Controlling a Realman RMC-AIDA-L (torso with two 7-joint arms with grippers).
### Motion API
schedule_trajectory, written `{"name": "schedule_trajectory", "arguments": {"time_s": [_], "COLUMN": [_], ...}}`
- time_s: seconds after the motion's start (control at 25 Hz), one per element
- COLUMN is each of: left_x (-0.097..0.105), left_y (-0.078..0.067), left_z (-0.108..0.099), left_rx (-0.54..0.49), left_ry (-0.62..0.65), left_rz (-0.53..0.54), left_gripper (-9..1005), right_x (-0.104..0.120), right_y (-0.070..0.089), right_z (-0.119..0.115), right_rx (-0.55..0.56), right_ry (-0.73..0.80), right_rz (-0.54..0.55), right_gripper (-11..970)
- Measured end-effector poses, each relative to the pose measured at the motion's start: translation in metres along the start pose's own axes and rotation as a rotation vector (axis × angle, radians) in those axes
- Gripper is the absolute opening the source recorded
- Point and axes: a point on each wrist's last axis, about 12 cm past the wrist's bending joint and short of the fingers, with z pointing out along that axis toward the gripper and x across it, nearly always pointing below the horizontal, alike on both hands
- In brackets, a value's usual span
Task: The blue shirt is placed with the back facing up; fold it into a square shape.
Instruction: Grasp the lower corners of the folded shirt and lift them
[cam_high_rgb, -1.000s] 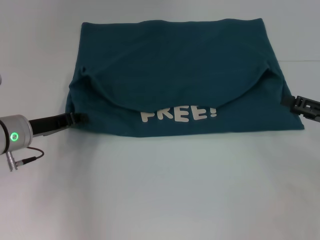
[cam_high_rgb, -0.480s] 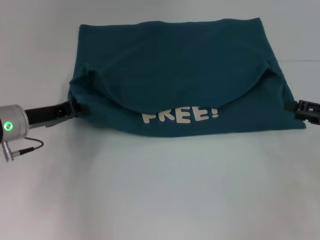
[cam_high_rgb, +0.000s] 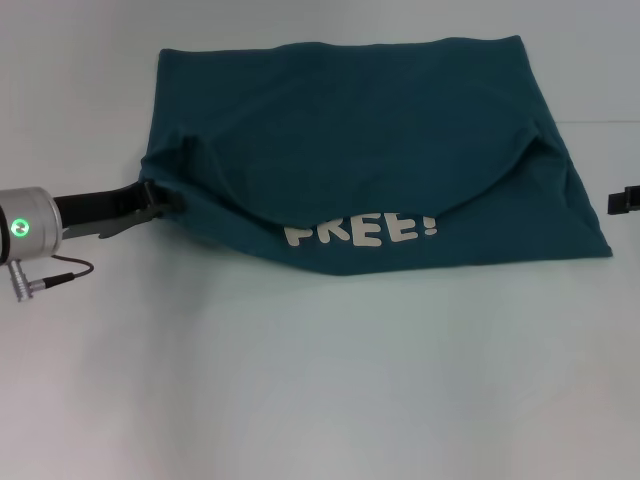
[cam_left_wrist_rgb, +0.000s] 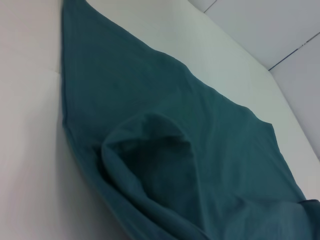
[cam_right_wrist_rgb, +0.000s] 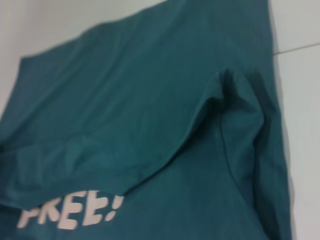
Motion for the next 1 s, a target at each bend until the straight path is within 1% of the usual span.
{"name": "schedule_trajectory", "arguments": {"time_s": [0.16, 0.28, 0.4, 0.6, 1.0], "left_x": [-0.001, -0.001, 0.000, 0.002, 0.006], "left_y": [-0.002, -0.001, 0.000, 0.001, 0.002], "left_z": [0.001, 0.001, 0.001, 0.002, 0.003], "left_rx": [0.003, 0.001, -0.004, -0.007, -0.008], "left_ry": [0.001, -0.002, -0.005, -0.005, 0.000], "left_rz": [0.000, -0.002, -0.006, -0.010, -0.020], "left_gripper": [38, 38, 38, 38, 37], "right_x": [-0.001, 0.005, 0.011, 0.014, 0.018], "right_y": [0.005, 0.008, 0.008, 0.010, 0.013], "right_z": [0.015, 0.032, 0.044, 0.056, 0.069], "right_rx": [0.048, 0.080, 0.107, 0.130, 0.162], "right_ry": [0.020, 0.030, 0.038, 0.015, -0.009], "right_rz": [-0.041, -0.071, -0.084, -0.092, -0.114], "right_gripper": [792, 790, 789, 786, 779]}}
